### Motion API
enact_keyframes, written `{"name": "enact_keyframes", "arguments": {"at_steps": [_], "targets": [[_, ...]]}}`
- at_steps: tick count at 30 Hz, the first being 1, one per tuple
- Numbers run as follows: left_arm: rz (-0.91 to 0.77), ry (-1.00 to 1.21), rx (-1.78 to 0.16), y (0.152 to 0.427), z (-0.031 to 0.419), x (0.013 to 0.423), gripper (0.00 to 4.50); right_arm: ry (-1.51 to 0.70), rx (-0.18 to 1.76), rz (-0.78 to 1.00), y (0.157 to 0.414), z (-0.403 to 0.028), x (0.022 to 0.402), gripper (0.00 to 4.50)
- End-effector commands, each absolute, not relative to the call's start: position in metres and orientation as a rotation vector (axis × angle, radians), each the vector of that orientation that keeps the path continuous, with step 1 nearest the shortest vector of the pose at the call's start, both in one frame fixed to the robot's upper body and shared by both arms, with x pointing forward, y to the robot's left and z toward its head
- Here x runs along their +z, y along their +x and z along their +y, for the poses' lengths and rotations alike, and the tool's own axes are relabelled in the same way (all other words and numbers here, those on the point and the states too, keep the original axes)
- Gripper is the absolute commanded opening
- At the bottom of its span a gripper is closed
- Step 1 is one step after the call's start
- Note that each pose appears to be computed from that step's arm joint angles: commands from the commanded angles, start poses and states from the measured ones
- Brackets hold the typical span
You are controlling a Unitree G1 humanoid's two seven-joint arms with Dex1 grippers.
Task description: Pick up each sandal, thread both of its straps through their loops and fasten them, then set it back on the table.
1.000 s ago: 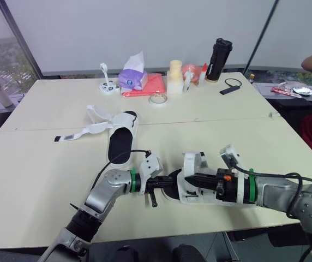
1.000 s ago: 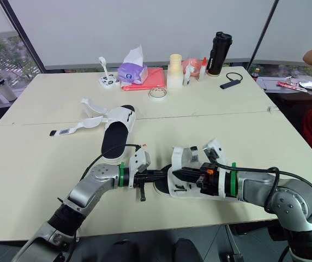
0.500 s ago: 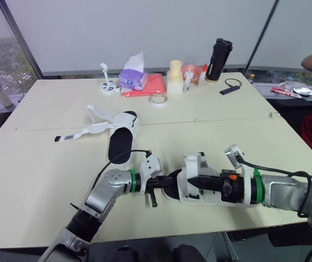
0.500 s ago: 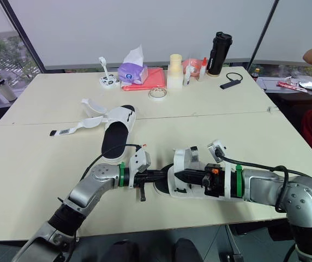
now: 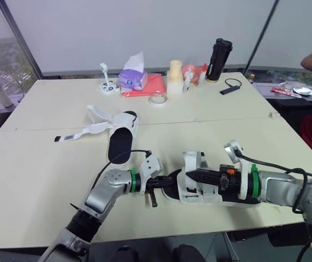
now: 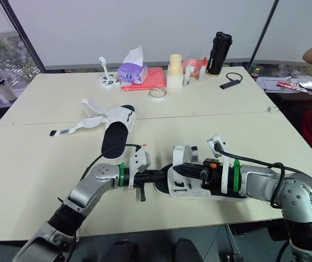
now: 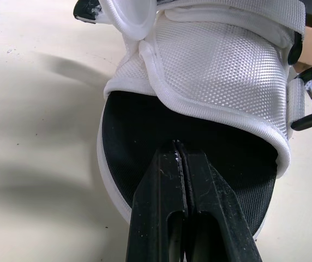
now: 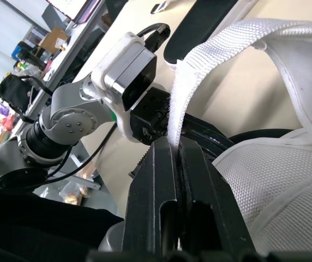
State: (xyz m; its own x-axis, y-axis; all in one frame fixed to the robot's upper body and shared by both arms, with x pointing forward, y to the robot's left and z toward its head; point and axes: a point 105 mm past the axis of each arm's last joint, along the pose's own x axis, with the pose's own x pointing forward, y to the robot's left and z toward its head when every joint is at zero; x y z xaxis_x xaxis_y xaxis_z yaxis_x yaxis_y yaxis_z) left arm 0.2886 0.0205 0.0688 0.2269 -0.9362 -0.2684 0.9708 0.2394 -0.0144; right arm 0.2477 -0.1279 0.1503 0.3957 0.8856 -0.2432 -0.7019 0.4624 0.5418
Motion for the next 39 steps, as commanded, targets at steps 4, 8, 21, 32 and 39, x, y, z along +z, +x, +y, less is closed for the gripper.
{"name": "enact_keyframes", "arguments": {"at_steps": [4, 8, 21, 32, 39], "targets": [[0.454, 0.195, -1.255, 0.281, 0.041, 0.019, 0.00, 0.368, 1.041, 0.554, 0.242, -0.127, 0.143, 0.02], [0.453, 0.195, -1.254, 0.281, 0.041, 0.019, 0.00, 0.345, 1.019, 0.581, 0.238, -0.132, 0.132, 0.02], [0.450, 0.205, -1.256, 0.283, 0.041, 0.019, 0.00, 0.108, 0.913, 0.608, 0.256, -0.148, 0.114, 0.02], [0.450, 0.205, -1.248, 0.283, 0.043, 0.019, 0.00, -0.194, 0.993, 0.496, 0.264, -0.150, 0.125, 0.02], [0.450, 0.201, -1.244, 0.284, 0.044, 0.019, 0.00, -0.191, 1.123, 0.464, 0.244, -0.135, 0.137, 0.02]]}}
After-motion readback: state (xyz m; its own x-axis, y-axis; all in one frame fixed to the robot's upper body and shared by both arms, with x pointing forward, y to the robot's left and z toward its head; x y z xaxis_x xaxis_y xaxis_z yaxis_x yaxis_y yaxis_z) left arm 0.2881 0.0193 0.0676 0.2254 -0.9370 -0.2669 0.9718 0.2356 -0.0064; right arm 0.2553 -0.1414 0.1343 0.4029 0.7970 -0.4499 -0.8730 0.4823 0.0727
